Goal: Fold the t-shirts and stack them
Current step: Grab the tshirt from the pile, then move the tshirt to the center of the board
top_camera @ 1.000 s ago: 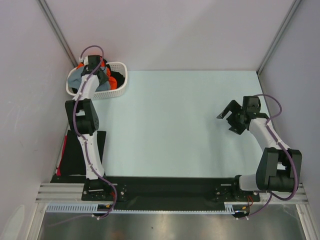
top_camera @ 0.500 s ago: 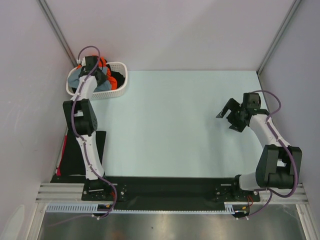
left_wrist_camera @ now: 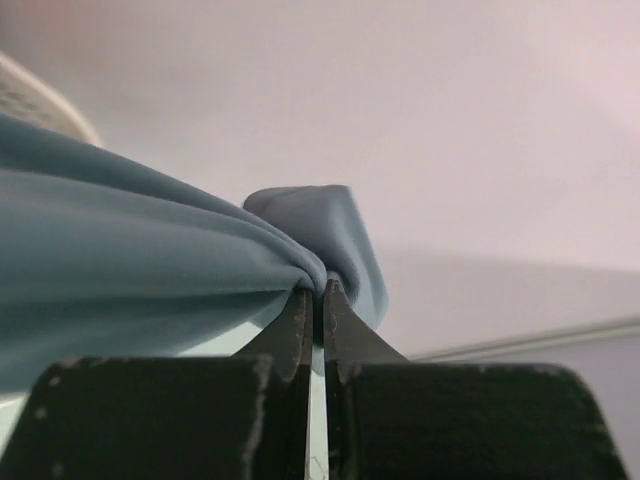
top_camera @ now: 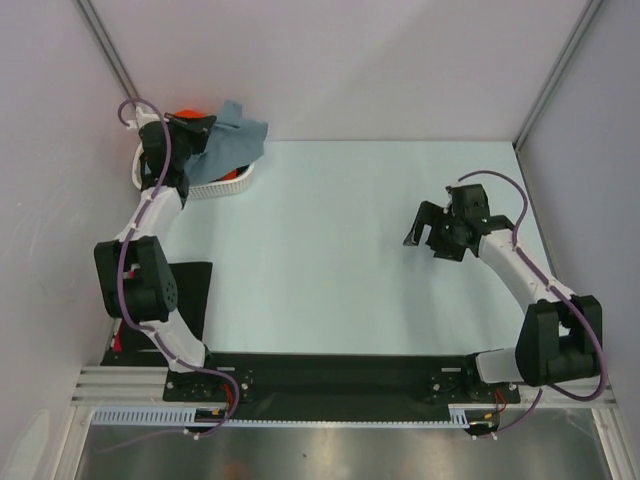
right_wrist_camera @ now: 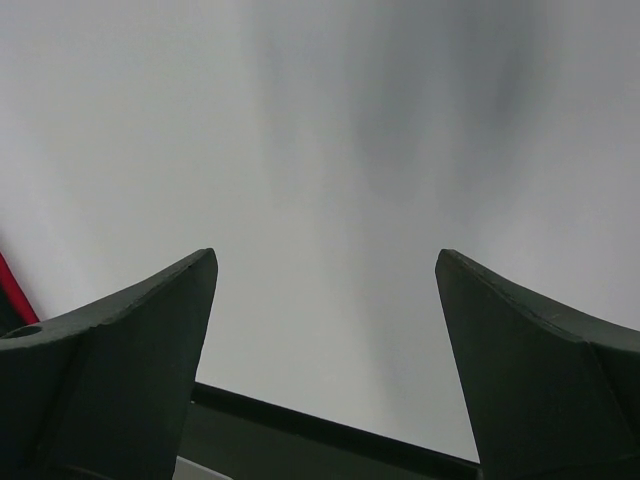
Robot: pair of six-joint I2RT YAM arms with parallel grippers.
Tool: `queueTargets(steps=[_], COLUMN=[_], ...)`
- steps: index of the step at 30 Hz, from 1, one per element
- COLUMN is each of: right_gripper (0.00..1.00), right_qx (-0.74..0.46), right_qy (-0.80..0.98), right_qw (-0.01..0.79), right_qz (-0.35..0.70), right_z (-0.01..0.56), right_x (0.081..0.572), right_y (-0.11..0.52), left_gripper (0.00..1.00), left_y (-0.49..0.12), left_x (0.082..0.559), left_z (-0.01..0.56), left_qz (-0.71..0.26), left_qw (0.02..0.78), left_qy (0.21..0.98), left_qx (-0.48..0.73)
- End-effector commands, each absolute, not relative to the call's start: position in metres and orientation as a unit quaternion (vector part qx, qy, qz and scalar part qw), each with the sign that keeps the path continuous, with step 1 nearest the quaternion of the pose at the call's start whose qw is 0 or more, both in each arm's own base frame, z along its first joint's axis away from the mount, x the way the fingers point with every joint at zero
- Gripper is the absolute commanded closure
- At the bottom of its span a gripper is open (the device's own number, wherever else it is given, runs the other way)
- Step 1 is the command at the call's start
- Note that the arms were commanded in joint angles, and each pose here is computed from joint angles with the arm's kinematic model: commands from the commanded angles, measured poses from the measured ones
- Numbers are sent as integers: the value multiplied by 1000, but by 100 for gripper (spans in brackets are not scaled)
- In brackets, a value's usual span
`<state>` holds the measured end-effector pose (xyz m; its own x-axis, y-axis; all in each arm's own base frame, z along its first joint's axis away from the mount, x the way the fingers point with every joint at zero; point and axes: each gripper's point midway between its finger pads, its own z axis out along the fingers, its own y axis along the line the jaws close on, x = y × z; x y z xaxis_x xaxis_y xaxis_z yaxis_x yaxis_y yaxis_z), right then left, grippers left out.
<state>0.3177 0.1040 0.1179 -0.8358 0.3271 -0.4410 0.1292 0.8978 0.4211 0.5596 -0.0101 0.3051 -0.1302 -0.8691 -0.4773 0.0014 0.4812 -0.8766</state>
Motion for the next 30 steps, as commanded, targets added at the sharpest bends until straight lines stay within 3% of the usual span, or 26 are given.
queueTargets(steps=[1, 4, 10, 16, 19, 21, 24, 25, 27, 28, 30], right_gripper=[3, 3, 3, 5, 6, 5, 5, 5, 5, 4, 3], right_qx=[104, 104, 111, 122, 122, 115, 105, 100, 94, 90, 79], right_qy=[932, 927, 920, 923, 932, 939, 944, 945, 944, 943, 941], right_qw=[289, 294, 299, 288, 256, 224, 198, 196, 194, 192, 193], right_qz=[194, 207, 229, 225, 227, 235, 241, 243, 251, 257, 266], right_z=[135, 139, 144, 144, 136, 127, 116, 114, 108, 108, 109], right_x=[310, 302, 288, 274, 262, 251, 237, 234, 228, 224, 222], right_y=[108, 112, 116, 114, 116, 120, 126, 129, 134, 138, 145], left_gripper=[100, 100, 100, 100, 100, 94, 76, 54, 23, 5, 0], left_y=[-43, -62, -125, -201, -223, -229, -216, -214, -195, -183, -167], left_x=[522, 499, 447, 372, 345, 309, 271, 255, 239, 223, 211], left_z=[400, 449, 509, 481, 423, 413, 360, 321, 289, 245, 221], left_qz=[-548, -589, -561, -563, -536, -544, -487, -451, -398, -361, -322], left_qw=[597, 597, 589, 522, 470, 458, 451, 418, 417, 364, 350], left_qy=[524, 507, 576, 641, 701, 703, 748, 788, 817, 858, 879], left_qx=[-264, -200, -75, -11, -19, -6, -6, -9, -13, -31, -46])
